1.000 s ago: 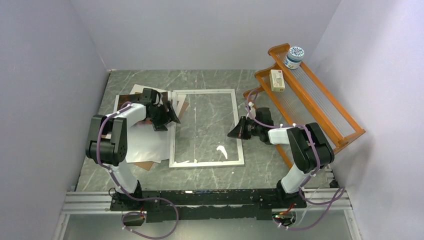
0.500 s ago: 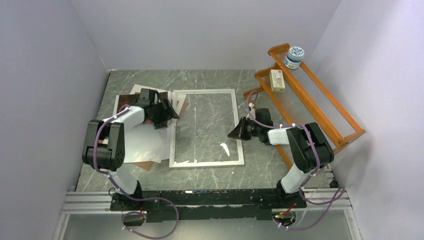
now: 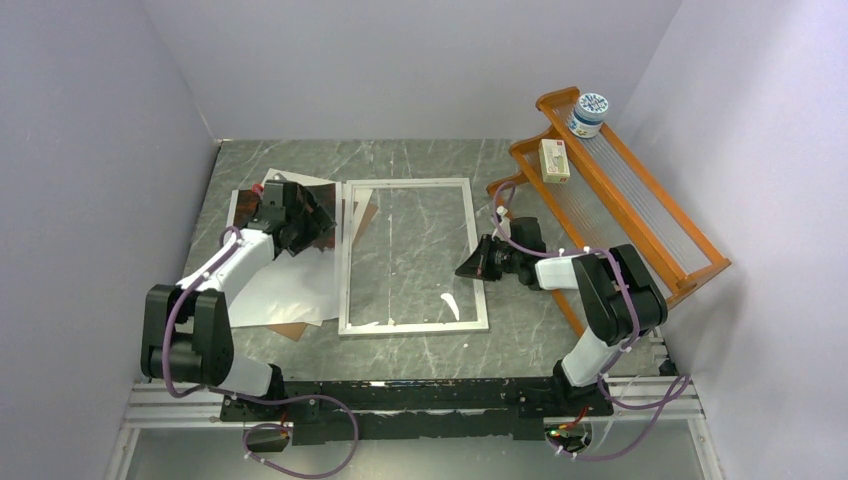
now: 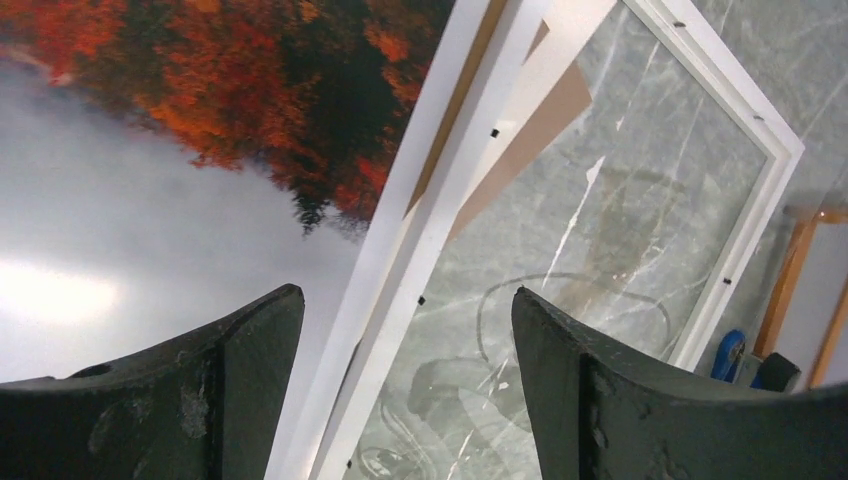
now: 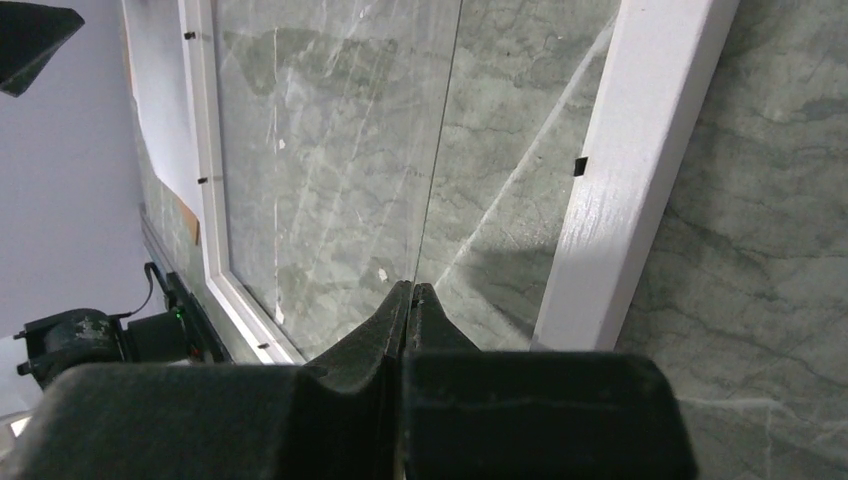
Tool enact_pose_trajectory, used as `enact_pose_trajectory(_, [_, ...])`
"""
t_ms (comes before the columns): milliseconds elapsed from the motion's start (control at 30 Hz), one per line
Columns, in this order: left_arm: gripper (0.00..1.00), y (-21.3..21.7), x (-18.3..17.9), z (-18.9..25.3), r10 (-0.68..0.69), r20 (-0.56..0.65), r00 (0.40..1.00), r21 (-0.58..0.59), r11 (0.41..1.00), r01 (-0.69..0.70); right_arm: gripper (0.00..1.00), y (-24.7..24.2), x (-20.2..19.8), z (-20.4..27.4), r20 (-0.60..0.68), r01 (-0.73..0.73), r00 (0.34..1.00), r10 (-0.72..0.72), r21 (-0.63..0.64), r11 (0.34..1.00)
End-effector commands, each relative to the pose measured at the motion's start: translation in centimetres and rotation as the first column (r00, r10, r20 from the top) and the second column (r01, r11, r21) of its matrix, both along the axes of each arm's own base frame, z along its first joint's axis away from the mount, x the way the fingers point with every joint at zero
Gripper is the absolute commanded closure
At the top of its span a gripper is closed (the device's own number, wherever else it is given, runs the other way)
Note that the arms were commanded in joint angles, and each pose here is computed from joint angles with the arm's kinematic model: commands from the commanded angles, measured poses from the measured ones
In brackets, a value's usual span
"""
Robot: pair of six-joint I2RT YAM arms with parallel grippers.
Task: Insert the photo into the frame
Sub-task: Place the photo frame item in the photo frame.
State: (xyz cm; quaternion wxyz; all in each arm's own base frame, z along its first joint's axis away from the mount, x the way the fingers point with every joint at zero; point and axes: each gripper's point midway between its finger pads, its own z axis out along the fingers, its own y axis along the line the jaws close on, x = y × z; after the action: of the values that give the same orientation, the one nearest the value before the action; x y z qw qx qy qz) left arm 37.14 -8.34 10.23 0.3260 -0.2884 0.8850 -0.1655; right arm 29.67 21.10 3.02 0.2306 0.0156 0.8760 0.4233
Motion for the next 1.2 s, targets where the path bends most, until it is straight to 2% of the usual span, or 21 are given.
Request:
enact_pose_trajectory(0, [0.18, 1.5, -0.3, 0.5, 0.079, 0.028, 0.997, 0.035, 0.996, -0.080, 1.00, 1.0, 0.6, 0.9, 0.049, -0.057, 0.997, 0.056, 0.021, 0.998])
enact_pose_trajectory(133, [0.19, 1.3, -0.3, 0.1, 0.066, 0.008, 0.998, 0.035, 0.997, -0.067, 0.97, 1.4, 0.7, 1.0, 0.032, -0.057, 0.998, 0.056, 0.032, 0.998])
enact_pose_trajectory(333, [0.19, 1.2, -0.4, -0.2, 0.054, 0.001, 0.999, 0.033, 0.998, -0.055, 0.69, 1.1, 0.9, 1.5, 0.030, -0.022, 0.999, 0.021, 0.015, 1.000])
enact_pose_trajectory(533, [0.18, 0.7, -0.3, 0.1, 0.024, -0.004, 1.000, 0.022, 0.999, -0.024, 0.49, 0.6, 1.3, 2.6, 0.027, 0.010, 1.000, -0.010, -0.013, 1.000])
enact_pose_trajectory(667, [0.17, 0.6, -0.9, 0.8, 0.007, -0.034, 0.999, 0.028, 1.000, -0.006, 0.33, -0.2, 1.4, 3.1, -0.001, 0.044, 0.999, -0.044, -0.068, 0.997])
enact_pose_trajectory(767, [0.16, 1.1, -1.5, 1.5, 0.010, -0.039, 0.999, 0.052, 0.999, -0.008, 0.25, -0.9, 1.3, 3.4, -0.009, 0.065, 0.998, -0.067, -0.117, 0.991])
enact_pose_trajectory(1000, [0.16, 1.3, -2.5, 2.3, -0.015, -0.043, 0.999, 0.073, 0.997, 0.018, 0.22, -4.2, 1.1, 3.2, -0.003, 0.163, 0.985, -0.172, -0.290, 0.943])
enact_pose_trajectory(1167, [0.16, 0.8, -3.0, 2.1, -0.065, -0.053, 0.996, 0.062, 0.996, 0.069, 0.22, -5.3, 1.5, 4.3, 0.050, 0.202, 0.979, -0.197, -0.331, 0.922])
